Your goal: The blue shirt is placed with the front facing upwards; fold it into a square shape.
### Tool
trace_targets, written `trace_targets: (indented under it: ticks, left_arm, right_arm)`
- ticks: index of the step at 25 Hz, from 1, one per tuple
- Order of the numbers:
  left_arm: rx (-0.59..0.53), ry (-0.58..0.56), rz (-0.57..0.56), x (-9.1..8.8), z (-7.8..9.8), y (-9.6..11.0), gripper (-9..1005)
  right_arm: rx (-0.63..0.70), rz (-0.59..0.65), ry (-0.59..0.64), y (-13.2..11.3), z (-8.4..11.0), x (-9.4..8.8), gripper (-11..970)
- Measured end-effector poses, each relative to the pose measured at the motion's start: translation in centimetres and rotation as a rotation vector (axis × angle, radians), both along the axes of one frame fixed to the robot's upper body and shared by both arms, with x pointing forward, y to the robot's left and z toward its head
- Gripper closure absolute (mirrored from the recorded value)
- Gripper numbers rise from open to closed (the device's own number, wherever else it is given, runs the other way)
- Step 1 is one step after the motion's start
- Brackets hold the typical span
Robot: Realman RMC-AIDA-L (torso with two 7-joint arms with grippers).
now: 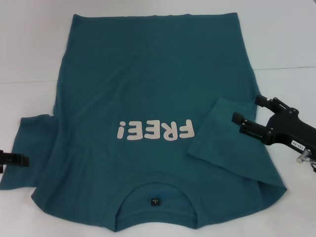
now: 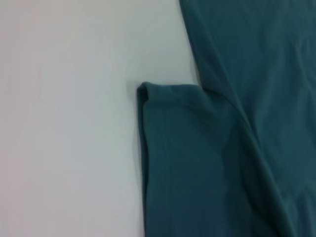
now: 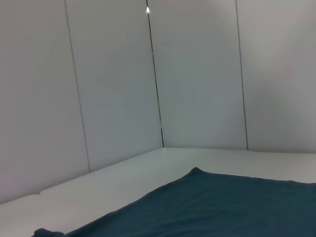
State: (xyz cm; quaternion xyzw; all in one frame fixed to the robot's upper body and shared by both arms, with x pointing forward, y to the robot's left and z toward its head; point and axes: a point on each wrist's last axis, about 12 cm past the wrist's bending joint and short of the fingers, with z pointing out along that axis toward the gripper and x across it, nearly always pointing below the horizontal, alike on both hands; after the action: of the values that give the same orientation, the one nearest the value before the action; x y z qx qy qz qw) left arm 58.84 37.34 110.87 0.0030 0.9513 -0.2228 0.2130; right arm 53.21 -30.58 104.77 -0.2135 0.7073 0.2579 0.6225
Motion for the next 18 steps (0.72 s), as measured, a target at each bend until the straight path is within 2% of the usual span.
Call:
trace_targets:
  ticks: [18]
  left_arm:
    - [0.056,0.014,0.007,0.21,-0.81,-0.54,121]
  right_arm:
    - [0.000,-0.001,0.002,0.01,-0.04,0.00,13]
